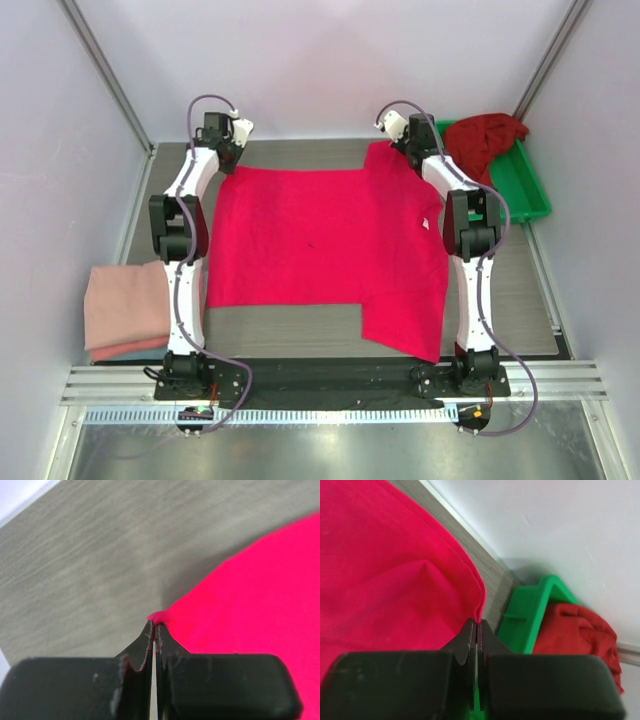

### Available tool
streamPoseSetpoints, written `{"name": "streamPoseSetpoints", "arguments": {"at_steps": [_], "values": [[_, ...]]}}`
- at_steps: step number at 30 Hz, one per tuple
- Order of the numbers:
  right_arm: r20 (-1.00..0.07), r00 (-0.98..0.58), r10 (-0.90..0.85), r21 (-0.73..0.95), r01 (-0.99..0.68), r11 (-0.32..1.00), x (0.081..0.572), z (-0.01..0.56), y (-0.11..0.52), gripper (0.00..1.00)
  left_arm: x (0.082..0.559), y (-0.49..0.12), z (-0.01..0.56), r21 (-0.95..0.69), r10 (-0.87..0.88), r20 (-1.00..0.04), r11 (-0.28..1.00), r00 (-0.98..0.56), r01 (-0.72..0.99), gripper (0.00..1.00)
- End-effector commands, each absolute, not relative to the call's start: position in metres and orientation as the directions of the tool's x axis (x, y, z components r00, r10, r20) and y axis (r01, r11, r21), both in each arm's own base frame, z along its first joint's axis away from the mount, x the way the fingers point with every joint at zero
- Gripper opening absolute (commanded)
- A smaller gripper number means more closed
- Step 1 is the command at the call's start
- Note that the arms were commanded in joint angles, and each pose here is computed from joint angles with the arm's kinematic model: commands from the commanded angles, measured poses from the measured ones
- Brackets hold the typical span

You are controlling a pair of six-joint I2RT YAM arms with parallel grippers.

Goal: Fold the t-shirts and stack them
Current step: Flatten the tshirt out, then fold the tshirt

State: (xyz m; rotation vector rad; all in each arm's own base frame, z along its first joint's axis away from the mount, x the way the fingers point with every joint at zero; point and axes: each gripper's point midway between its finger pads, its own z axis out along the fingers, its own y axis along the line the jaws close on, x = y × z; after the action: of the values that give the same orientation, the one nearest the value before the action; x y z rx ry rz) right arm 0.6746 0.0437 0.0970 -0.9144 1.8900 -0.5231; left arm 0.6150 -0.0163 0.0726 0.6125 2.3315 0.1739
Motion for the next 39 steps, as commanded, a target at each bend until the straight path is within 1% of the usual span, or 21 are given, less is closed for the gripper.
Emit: {"name": "streamPoseSetpoints", "arguments": {"at_steps": [1,3,4,5,7,8,9,15,20,21,22,26,30,34,39], "values": [[-0.625,-0.183,-0.759,-0.701,-0.295,0.649,0.656,0.193,0.047,0.01,0.609,-0.025,0.159,0.323,0.485,-0.702,0.869,-0.521,0.374,0.00],[-0.620,-0.186,-0.763,-0.702,-0.303,0.644,0.647,0.194,0.046,0.01,0.600,-0.025,0.169,0.326,0.489,-0.705,0.867,-0.514,0.378,0.00],[-0.610,-0.198,-0.767,-0.700,-0.319,0.639,0.640,0.185,0.045,0.01,0.597,-0.025,0.171,0.326,0.493,-0.705,0.864,-0.510,0.383,0.00],[-0.614,-0.189,-0.767,-0.705,-0.307,0.640,0.635,0.197,0.043,0.01,0.596,-0.025,0.174,0.332,0.496,-0.707,0.862,-0.504,0.384,0.00],[-0.606,-0.199,-0.770,-0.703,-0.321,0.635,0.626,0.191,0.042,0.01,0.590,-0.025,0.178,0.337,0.503,-0.705,0.858,-0.500,0.388,0.00],[-0.612,-0.187,-0.769,-0.707,-0.307,0.637,0.621,0.205,0.041,0.01,0.588,-0.024,0.178,0.337,0.504,-0.703,0.857,-0.501,0.390,0.00],[-0.608,-0.196,-0.769,-0.703,-0.317,0.637,0.617,0.199,0.041,0.01,0.587,-0.023,0.180,0.338,0.505,-0.704,0.857,-0.500,0.389,0.00],[-0.619,-0.185,-0.763,-0.701,-0.309,0.643,0.592,0.220,0.038,0.01,0.574,-0.024,0.189,0.327,0.499,-0.713,0.858,-0.493,0.395,0.00],[-0.628,-0.186,-0.756,-0.687,-0.325,0.650,0.570,0.226,0.039,0.01,0.564,-0.022,0.196,0.334,0.505,-0.713,0.854,-0.486,0.398,0.00],[-0.628,-0.198,-0.752,-0.678,-0.336,0.654,0.565,0.220,0.039,0.01,0.562,-0.020,0.193,0.333,0.504,-0.708,0.856,-0.494,0.396,0.00],[-0.634,-0.192,-0.749,-0.679,-0.326,0.658,0.559,0.228,0.037,0.01,0.560,-0.017,0.192,0.332,0.503,-0.706,0.857,-0.498,0.395,0.00],[-0.651,-0.205,-0.731,-0.651,-0.345,0.676,0.542,0.226,0.039,0.01,0.556,-0.011,0.192,0.329,0.497,-0.705,0.861,-0.506,0.388,0.00],[-0.647,-0.229,-0.727,-0.629,-0.379,0.679,0.522,0.209,0.041,0.01,0.549,-0.009,0.187,0.329,0.507,-0.693,0.855,-0.512,0.400,0.00],[-0.648,-0.237,-0.724,-0.619,-0.390,0.681,0.508,0.209,0.040,0.01,0.537,-0.007,0.188,0.331,0.513,-0.686,0.852,-0.516,0.407,0.00],[-0.654,-0.245,-0.716,-0.605,-0.400,0.689,0.489,0.214,0.039,0.01,0.517,-0.005,0.174,0.312,0.513,-0.664,0.851,-0.544,0.422,0.00]]}}
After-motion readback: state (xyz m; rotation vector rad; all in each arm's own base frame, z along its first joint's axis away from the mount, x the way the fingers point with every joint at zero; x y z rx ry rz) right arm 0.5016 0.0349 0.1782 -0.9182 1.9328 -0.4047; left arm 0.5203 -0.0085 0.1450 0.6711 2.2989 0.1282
